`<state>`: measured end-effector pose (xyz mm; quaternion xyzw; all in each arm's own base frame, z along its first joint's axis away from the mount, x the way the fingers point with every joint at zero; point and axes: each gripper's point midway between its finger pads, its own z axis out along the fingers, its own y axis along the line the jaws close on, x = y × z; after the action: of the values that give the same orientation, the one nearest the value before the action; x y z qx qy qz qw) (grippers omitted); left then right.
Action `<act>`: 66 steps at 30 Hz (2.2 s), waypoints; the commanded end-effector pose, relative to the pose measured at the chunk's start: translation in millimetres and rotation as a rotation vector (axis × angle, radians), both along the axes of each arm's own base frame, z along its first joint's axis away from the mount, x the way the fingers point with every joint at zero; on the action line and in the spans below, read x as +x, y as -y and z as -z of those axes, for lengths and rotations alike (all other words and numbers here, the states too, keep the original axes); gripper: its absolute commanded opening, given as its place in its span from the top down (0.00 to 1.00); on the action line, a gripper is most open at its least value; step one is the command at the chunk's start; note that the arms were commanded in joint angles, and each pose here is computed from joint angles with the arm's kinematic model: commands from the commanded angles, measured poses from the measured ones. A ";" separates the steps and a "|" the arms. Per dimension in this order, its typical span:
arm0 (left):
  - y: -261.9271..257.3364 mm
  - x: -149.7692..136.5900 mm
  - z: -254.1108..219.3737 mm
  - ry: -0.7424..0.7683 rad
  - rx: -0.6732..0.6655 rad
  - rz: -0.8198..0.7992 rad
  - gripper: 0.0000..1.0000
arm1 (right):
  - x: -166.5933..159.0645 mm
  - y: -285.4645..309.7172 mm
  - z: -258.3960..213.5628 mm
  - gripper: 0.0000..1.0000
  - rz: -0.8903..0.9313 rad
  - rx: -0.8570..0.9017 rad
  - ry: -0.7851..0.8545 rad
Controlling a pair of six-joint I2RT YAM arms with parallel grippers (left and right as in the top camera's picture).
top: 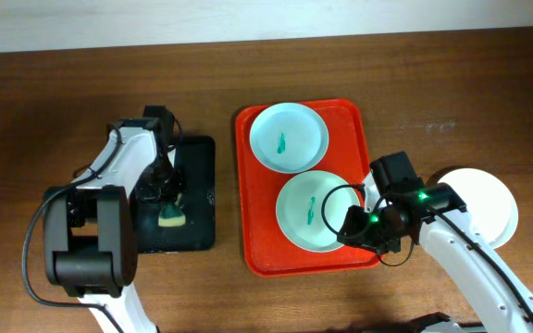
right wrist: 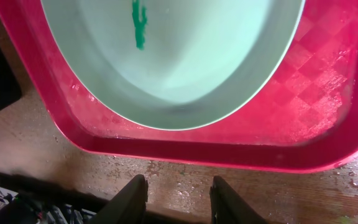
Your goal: Clean dirty plates on tray and stack at the side
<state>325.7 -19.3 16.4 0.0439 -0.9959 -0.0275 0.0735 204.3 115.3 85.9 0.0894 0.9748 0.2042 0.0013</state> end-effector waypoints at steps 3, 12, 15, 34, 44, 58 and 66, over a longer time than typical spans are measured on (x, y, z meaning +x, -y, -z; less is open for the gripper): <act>5.3 7.4 -29.5 0.015 -0.028 -0.005 0.61 | -1.5 1.9 0.7 0.65 -0.020 -0.003 0.006; 5.7 -33.9 -11.6 -0.122 -0.027 -0.056 0.63 | 3.3 23.0 2.4 0.64 0.068 -0.023 -0.011; 2.2 -43.5 13.6 -0.115 -0.011 -0.059 0.67 | 3.8 25.5 2.4 0.64 0.062 -0.025 -0.006; 2.9 2.5 -11.7 0.047 -0.014 -0.039 0.63 | 4.4 59.4 -19.7 0.62 0.110 0.041 0.079; -1.4 16.3 16.8 0.151 0.015 -0.032 0.97 | -8.8 57.4 -2.5 0.60 0.075 -0.002 0.036; 3.5 23.2 -45.1 0.133 0.000 -0.025 0.70 | -6.5 63.5 -0.2 0.59 0.078 -0.040 0.046; 4.3 1.7 -35.0 0.056 -0.006 -0.035 0.62 | -6.6 63.5 -0.2 0.59 0.078 -0.040 0.046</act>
<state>329.6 -20.9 54.8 0.0599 -0.9963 -0.0280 0.0542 200.3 52.7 87.8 0.1302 0.9719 0.1933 0.0326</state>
